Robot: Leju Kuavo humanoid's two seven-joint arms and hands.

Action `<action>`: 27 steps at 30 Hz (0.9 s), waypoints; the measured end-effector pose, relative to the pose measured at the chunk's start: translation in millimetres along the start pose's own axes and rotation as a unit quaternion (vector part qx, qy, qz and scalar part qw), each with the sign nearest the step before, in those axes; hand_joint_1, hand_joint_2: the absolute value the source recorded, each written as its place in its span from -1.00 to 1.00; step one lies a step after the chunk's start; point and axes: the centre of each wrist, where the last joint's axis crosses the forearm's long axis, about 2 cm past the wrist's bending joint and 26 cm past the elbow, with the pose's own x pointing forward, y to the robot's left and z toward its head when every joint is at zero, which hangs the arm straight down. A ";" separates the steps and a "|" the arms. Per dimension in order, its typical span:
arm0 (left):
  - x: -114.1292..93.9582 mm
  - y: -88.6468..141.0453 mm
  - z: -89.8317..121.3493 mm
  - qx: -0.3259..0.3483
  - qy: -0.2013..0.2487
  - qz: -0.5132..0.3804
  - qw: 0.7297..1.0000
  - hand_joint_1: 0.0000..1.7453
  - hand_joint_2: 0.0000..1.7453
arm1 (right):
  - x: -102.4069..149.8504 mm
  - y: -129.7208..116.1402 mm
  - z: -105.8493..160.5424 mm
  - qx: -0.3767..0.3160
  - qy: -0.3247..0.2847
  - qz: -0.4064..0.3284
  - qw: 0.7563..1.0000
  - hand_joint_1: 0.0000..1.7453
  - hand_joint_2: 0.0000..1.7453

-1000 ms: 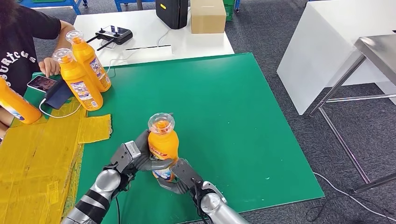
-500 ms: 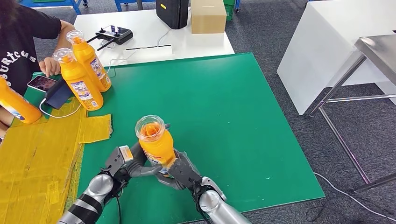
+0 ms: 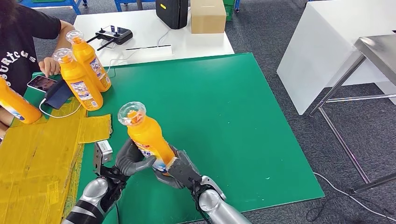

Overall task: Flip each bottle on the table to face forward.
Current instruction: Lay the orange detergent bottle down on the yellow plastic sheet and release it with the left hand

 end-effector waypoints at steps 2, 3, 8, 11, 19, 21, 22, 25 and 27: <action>0.7 -1.1 0.3 0.006 -0.003 0.005 1.000 1.00 1.00 | 0.2 -0.2 -0.2 0.000 0.000 0.000 1.000 1.00 1.00; 0.9 -1.6 0.5 0.008 -0.003 0.007 1.000 1.00 1.00 | 0.3 -0.3 -0.4 0.001 0.000 0.000 1.000 1.00 1.00; 2.0 -2.5 0.6 0.013 -0.007 0.011 1.000 1.00 1.00 | 0.7 -0.8 -1.0 0.001 -0.001 0.001 1.000 0.92 1.00; 2.3 -2.8 0.4 0.017 -0.008 0.012 1.000 1.00 1.00 | 0.9 -1.2 -1.1 -0.002 -0.002 -0.001 1.000 -0.58 1.00; 14.3 7.6 -3.0 0.100 -0.026 -0.074 0.992 1.00 1.00 | 10.8 -6.8 11.3 -0.056 -0.035 -0.020 0.998 -1.00 1.00; 19.3 14.2 -3.1 0.140 -0.027 -0.131 0.981 1.00 1.00 | 21.2 -15.4 16.3 -0.077 -0.062 -0.020 0.995 -1.00 1.00; 21.5 17.5 -3.0 0.157 -0.027 -0.153 0.975 1.00 1.00 | 26.4 -20.1 18.7 -0.085 -0.075 -0.019 0.993 -1.00 1.00; 27.8 29.2 -1.5 0.208 -0.023 -0.246 0.946 1.00 1.00 | 39.9 -32.6 27.3 -0.109 -0.112 -0.022 0.987 -1.00 1.00; 31.3 38.3 1.9 0.245 -0.020 -0.332 0.911 1.00 1.00 | 48.6 -39.3 34.5 -0.120 -0.138 -0.026 0.983 -1.00 1.00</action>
